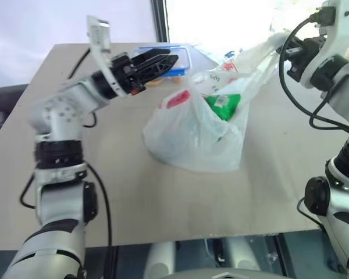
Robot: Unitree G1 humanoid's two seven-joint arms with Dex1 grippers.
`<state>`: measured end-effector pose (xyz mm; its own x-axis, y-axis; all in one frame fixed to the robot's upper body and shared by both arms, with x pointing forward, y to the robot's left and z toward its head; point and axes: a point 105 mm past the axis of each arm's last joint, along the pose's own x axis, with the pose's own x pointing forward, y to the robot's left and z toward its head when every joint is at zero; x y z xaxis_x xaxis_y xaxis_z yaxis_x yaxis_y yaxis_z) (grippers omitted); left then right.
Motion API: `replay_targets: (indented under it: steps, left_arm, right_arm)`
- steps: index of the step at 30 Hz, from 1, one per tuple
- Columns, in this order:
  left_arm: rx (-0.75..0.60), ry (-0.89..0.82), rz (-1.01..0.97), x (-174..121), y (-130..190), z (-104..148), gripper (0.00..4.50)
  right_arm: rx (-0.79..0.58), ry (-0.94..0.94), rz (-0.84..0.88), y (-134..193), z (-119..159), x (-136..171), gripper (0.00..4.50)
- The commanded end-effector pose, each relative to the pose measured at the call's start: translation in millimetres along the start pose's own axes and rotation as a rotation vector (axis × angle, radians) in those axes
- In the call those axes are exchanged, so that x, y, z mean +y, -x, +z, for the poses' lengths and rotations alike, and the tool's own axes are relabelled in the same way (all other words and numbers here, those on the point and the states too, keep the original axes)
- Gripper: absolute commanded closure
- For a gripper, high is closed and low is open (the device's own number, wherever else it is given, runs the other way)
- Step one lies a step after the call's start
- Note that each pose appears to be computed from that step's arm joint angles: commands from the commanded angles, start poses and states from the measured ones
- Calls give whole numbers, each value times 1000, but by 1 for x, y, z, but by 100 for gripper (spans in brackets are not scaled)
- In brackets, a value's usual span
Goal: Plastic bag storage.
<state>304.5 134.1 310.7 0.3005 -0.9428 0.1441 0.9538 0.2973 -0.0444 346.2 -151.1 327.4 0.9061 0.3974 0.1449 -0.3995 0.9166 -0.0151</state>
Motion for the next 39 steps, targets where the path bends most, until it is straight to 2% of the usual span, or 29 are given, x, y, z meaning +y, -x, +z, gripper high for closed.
replay_targets:
  steps: [1, 3, 5, 13, 16, 21, 25, 29, 33, 36, 39]
  left_arm:
    - [166, -296, -71, -46, -14, -11, 2]
    - [232, -506, -87, -55, -24, -21, 2]
    - [319, -570, -143, -57, -33, -35, 2]
    - [558, -729, -265, -31, -77, -79, 2]
    - [611, -811, -343, -31, -101, -81, 2]
    - [717, -973, -413, -24, -118, -84, 2]
    - [829, -1000, -616, -35, -115, -103, 2]
    - [849, -928, -747, -45, -113, -111, 2]
    - [914, -971, -722, -30, -116, -129, 2]
    - [963, -1034, -724, -23, -117, -153, 2]
    - [905, -1027, -677, -22, -128, -167, 83]
  right_arm:
    - [-46, 4, -16, 7, 9, -4, 450]
    - [-37, -10, -20, 6, 4, -6, 450]
    - [-28, -17, -18, 4, 0, -6, 450]
    - [-25, -30, -10, 0, -4, -1, 450]
    - [-31, -30, -9, -1, -4, 2, 450]
    - [-37, -31, -5, -4, -5, 4, 450]
    - [-37, -38, -5, -5, -7, 5, 450]
    - [-34, -43, 1, -6, -9, 8, 450]
    - [-32, -44, -1, -6, -11, 8, 450]
    - [-35, -48, -7, -5, -11, 8, 450]
    - [-33, -48, -7, -4, -12, 10, 450]
